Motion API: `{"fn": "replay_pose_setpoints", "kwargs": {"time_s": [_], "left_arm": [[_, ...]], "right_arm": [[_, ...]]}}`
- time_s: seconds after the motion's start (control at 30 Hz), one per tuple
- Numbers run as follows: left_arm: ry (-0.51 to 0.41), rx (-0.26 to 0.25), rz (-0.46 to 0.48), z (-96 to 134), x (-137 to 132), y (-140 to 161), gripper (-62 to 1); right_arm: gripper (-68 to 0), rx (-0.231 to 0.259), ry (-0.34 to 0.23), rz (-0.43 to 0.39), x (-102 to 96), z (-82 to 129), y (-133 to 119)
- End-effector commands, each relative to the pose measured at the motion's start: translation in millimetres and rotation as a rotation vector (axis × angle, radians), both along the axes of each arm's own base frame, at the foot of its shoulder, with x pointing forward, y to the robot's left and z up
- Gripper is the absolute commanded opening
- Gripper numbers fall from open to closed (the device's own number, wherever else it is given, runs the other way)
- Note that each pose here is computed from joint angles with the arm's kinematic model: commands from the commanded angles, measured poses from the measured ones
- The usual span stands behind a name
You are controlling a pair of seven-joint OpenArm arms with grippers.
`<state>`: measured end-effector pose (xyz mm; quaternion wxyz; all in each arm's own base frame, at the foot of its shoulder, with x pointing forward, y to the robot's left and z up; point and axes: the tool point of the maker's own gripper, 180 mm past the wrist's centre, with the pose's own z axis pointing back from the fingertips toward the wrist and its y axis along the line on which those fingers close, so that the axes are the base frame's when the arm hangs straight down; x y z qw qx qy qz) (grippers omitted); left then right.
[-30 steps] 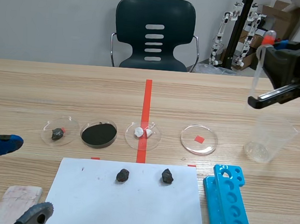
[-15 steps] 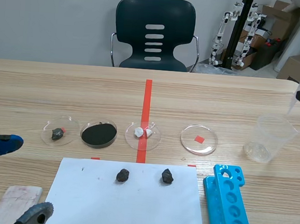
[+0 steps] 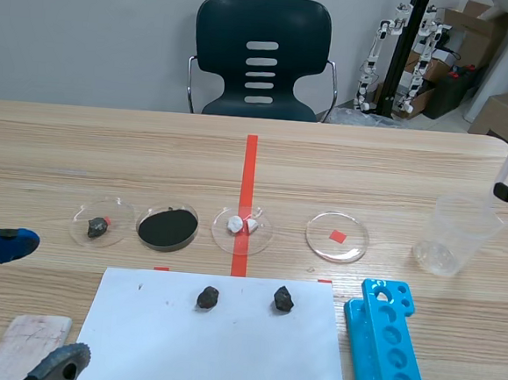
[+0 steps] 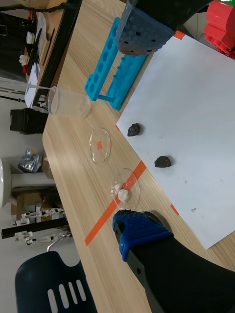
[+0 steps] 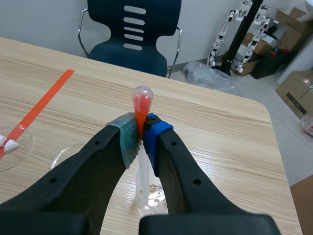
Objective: Put the dropper in the beaker
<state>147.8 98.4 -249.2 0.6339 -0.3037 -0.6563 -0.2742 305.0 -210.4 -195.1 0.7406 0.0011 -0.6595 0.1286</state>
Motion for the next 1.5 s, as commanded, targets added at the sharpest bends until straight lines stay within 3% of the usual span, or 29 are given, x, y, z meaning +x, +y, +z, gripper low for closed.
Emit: {"fn": "replay_pose_setpoints", "kwargs": {"time_s": [0.0, 0.27, 0.8, 1.2, 1.47], "left_arm": [[-0.034, -0.028, 0.003, 11.5, 2.6, -1.0, 1.4], [-0.034, -0.028, 0.003, 11.5, 2.6, -1.0, 1.4], [-0.034, -0.028, 0.003, 11.5, 2.6, -1.0, 1.4], [-0.034, -0.028, 0.003, 11.5, 2.6, -1.0, 1.4], [-0.034, -0.028, 0.003, 11.5, 2.6, -1.0, 1.4]], "right_arm": [[-67.1, 0.014, -0.053, 0.002, 7.4, 13.1, 0.1], [-67.1, 0.032, -0.054, 0.018, 17.3, 9.9, 5.5], [-67.1, 0.015, -0.007, 0.044, 23.1, -11.5, 16.5], [-67.1, 0.005, -0.035, 0.043, 27.1, -3.7, 15.6], [-67.1, -0.016, -0.038, 0.005, 25.5, -1.9, 1.5]]}}
